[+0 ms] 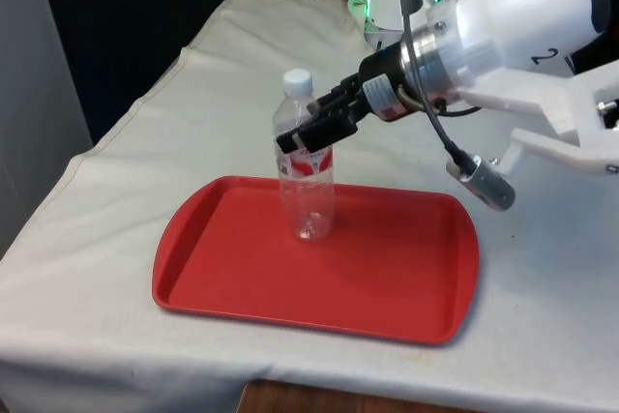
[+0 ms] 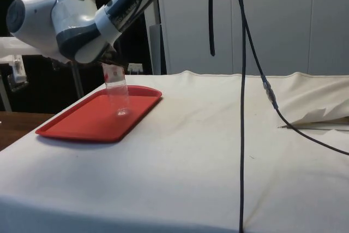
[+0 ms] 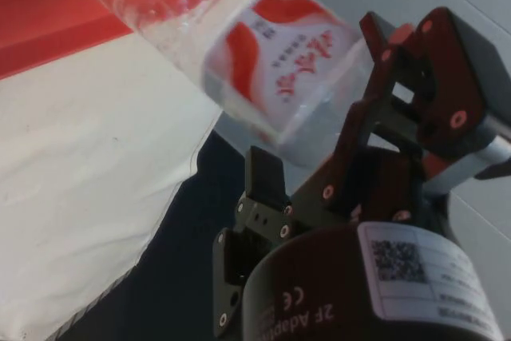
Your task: Place the bottle upright on the tray.
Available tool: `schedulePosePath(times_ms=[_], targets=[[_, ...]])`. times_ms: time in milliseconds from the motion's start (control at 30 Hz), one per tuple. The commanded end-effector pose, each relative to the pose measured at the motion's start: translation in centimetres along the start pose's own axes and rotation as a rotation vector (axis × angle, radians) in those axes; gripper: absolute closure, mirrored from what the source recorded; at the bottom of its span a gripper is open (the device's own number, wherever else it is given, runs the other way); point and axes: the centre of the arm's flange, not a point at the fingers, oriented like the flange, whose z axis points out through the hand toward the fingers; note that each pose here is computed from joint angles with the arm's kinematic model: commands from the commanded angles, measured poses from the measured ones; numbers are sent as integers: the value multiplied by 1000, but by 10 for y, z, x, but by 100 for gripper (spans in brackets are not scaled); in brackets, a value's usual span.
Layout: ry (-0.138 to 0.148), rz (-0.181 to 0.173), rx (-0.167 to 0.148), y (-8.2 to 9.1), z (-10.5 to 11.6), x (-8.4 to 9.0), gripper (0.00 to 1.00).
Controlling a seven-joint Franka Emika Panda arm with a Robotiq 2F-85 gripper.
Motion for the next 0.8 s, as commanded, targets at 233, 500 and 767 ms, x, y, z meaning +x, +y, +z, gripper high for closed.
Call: schedulePosePath(times_ms=[233, 500, 767], targets=[[17, 7, -4, -1, -12, 12, 0], [37, 13, -11, -3, -21, 21, 0], [65, 20, -18, -4, -34, 34, 0]])
